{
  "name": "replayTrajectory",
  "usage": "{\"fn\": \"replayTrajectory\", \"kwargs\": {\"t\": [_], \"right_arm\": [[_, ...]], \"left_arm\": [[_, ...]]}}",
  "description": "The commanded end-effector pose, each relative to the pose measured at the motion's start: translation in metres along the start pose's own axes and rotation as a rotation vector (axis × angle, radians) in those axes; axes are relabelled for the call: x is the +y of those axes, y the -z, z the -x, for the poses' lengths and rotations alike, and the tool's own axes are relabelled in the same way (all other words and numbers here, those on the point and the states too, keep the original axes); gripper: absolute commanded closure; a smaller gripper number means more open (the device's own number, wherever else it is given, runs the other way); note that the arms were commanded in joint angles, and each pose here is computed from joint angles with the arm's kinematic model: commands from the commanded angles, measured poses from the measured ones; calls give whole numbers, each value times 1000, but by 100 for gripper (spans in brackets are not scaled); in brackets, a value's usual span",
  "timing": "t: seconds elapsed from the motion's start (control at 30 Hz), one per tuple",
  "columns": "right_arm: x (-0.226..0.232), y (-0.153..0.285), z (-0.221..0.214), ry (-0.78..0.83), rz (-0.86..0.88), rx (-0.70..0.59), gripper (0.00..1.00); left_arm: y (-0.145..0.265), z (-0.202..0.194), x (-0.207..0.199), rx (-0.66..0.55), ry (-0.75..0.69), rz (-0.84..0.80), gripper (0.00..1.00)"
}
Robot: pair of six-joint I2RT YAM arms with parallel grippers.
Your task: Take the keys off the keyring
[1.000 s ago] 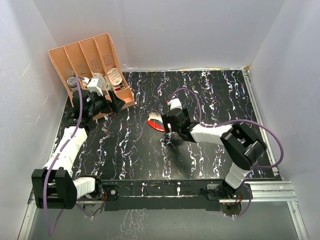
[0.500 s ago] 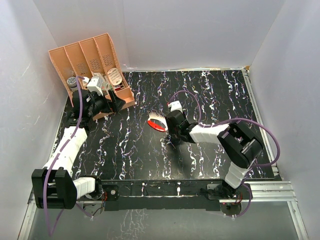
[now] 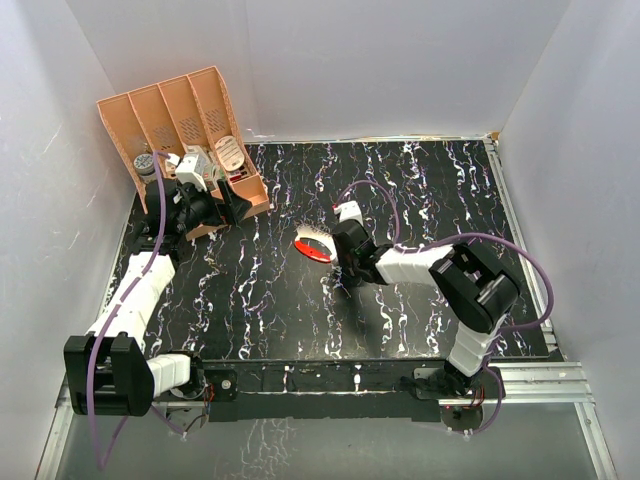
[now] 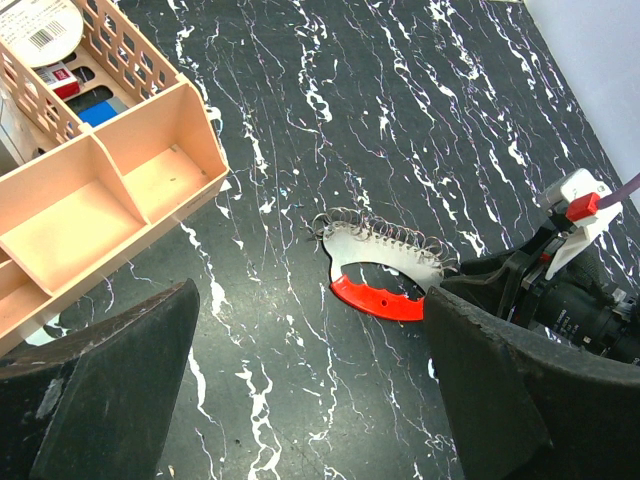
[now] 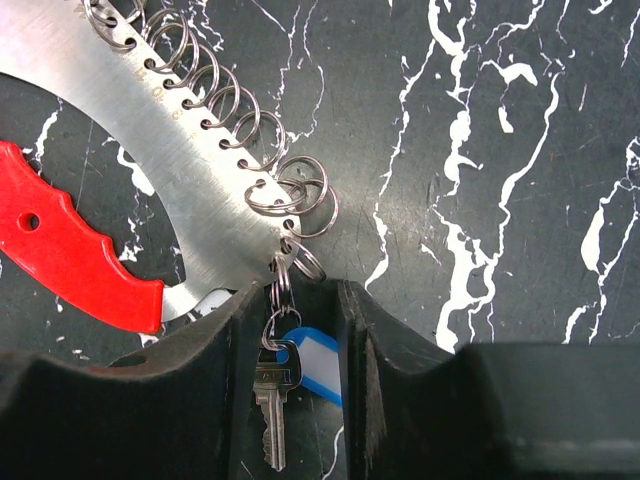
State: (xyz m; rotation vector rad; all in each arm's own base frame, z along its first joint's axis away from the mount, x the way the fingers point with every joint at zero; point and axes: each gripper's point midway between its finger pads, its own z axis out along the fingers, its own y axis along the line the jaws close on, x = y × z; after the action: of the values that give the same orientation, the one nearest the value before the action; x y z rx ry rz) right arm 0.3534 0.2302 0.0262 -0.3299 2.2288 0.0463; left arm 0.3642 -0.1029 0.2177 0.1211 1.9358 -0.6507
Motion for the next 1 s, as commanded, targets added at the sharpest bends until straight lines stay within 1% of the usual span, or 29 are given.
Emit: {"fn": "replayTrajectory", "kwargs": {"t": [0.0, 0.1, 0.23, 0.3, 0.4, 0.53, 0.67, 0.83, 0.97], "right_arm": [[6, -7, 21, -18, 3, -48, 68], [9, -10, 23, -20, 15, -51, 71], [13, -13, 24, -16, 26, -47, 80], [15, -14, 24, -16, 33, -46, 86], [18, -14, 27, -18, 45, -51, 100], [18, -16, 28, -6, 44, -48, 100], [12, -9, 43, 16, 18, -77, 100], [-1, 24, 95, 31, -7, -208, 100], [-1, 59, 135, 64, 42, -317, 100]], "left_arm": [[0, 2, -4, -8, 0, -27, 8], [0, 1, -4, -9, 0, -28, 8], [0, 0, -4, -5, 1, -28, 8], [0, 1, -4, -4, 1, -30, 8], [0, 0, -3, -3, 3, -28, 8], [-1, 0, -4, -2, 5, -31, 8], [-3, 6, -5, -12, 13, -35, 9], [-6, 28, -14, -43, 11, -69, 9], [-10, 47, -23, -63, 10, -109, 9]]}}
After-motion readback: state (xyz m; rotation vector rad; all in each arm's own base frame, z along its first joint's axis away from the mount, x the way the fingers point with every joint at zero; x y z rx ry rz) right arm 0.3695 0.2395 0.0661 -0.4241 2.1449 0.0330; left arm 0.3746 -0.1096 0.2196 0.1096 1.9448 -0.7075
